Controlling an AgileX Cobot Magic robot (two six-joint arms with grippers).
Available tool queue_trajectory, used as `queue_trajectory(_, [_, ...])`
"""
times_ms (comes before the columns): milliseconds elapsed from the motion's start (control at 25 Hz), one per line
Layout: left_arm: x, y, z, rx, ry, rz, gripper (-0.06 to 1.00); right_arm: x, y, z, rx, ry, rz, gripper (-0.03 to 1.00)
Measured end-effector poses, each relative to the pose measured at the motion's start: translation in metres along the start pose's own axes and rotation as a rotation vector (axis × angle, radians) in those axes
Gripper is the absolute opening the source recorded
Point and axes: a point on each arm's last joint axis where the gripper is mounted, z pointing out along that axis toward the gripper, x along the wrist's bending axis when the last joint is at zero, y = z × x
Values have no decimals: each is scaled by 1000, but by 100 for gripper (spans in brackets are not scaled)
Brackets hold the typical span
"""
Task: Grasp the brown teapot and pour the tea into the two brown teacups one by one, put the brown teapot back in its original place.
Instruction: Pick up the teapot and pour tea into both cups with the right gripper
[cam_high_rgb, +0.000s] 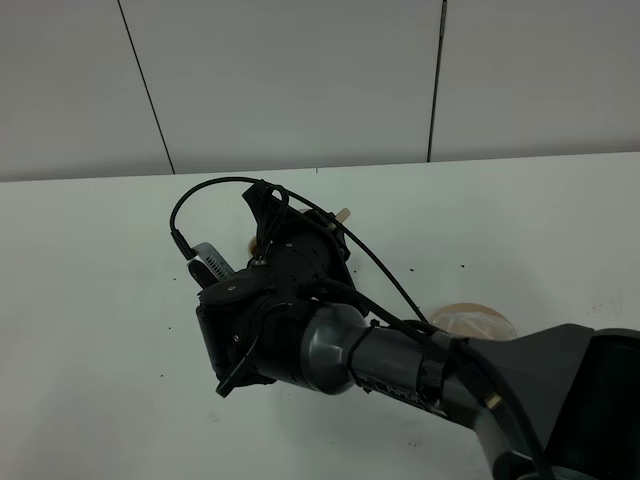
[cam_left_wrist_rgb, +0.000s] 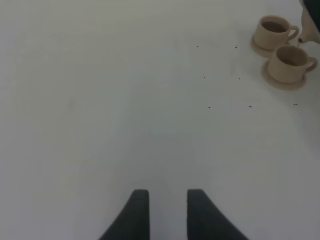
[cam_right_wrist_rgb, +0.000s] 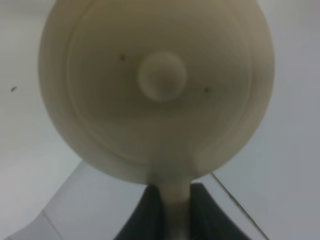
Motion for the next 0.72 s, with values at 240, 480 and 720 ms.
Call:
queue_trajectory(240, [0,0,0,0,0,0,25,0,-1,0,8,5,-2,9])
queue_trajectory(480, [0,0,0,0,0,0,25,1,-1,0,10,6,-1,9])
queue_trajectory(720, [0,0,0,0,0,0,25,0,-1,0,14,4,-3,9])
